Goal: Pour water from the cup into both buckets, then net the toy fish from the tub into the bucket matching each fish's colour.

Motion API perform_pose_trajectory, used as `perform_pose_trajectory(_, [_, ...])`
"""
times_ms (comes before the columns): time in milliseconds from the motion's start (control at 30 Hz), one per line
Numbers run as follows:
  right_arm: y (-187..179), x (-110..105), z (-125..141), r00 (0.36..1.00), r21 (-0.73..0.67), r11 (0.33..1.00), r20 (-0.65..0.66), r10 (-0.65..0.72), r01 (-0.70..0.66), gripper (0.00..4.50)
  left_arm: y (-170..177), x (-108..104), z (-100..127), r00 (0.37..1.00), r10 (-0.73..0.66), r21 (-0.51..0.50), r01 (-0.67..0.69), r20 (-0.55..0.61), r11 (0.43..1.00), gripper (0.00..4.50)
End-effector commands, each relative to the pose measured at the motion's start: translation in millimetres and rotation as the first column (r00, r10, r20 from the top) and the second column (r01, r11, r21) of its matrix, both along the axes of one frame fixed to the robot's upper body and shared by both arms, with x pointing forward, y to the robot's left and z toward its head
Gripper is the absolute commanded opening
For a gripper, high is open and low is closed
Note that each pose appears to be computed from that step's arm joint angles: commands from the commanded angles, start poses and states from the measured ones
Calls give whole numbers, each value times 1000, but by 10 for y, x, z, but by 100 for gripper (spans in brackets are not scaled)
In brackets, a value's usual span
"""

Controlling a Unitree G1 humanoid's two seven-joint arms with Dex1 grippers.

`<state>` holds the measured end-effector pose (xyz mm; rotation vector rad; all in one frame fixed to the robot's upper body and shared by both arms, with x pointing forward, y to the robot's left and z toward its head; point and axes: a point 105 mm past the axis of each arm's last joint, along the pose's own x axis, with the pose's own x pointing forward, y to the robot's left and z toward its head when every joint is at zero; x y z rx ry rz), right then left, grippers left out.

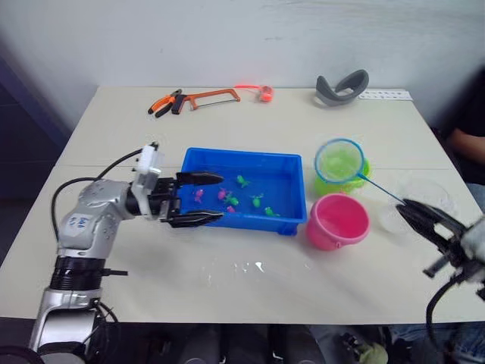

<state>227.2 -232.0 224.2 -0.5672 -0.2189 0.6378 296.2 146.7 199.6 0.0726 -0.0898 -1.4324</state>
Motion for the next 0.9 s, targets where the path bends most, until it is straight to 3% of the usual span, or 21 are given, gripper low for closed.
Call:
perform_pose_trajectory(33, [143, 199, 58, 988, -17, 998, -140, 63, -66, 0, 219, 23, 40, 996, 76, 24, -77, 50, 997, 449])
perform_pose_trajectory(200, [371, 586, 96, 971, -107, 987, -218, 96, -122, 0, 411, 40, -4, 981, 180, 31, -182, 73, 983, 449])
perform_pose_trajectory(433, [682, 835, -78, 943, -140, 973, -303, 136, -185, 0, 707, -75, -118, 944, 321, 54, -326, 81, 944, 449])
perform_pose_trajectory(700, [1033, 850, -144, 911, -61, 966, -351, 216, -252, 0, 992, -229, -177, 889, 453, 46, -456, 64, 889, 449])
perform_pose_trajectory(900, [1098, 805, -198, 914, -114, 952, -333, 232, -284, 0, 1195, -323, -194, 844, 532, 44, -535, 65, 844, 449])
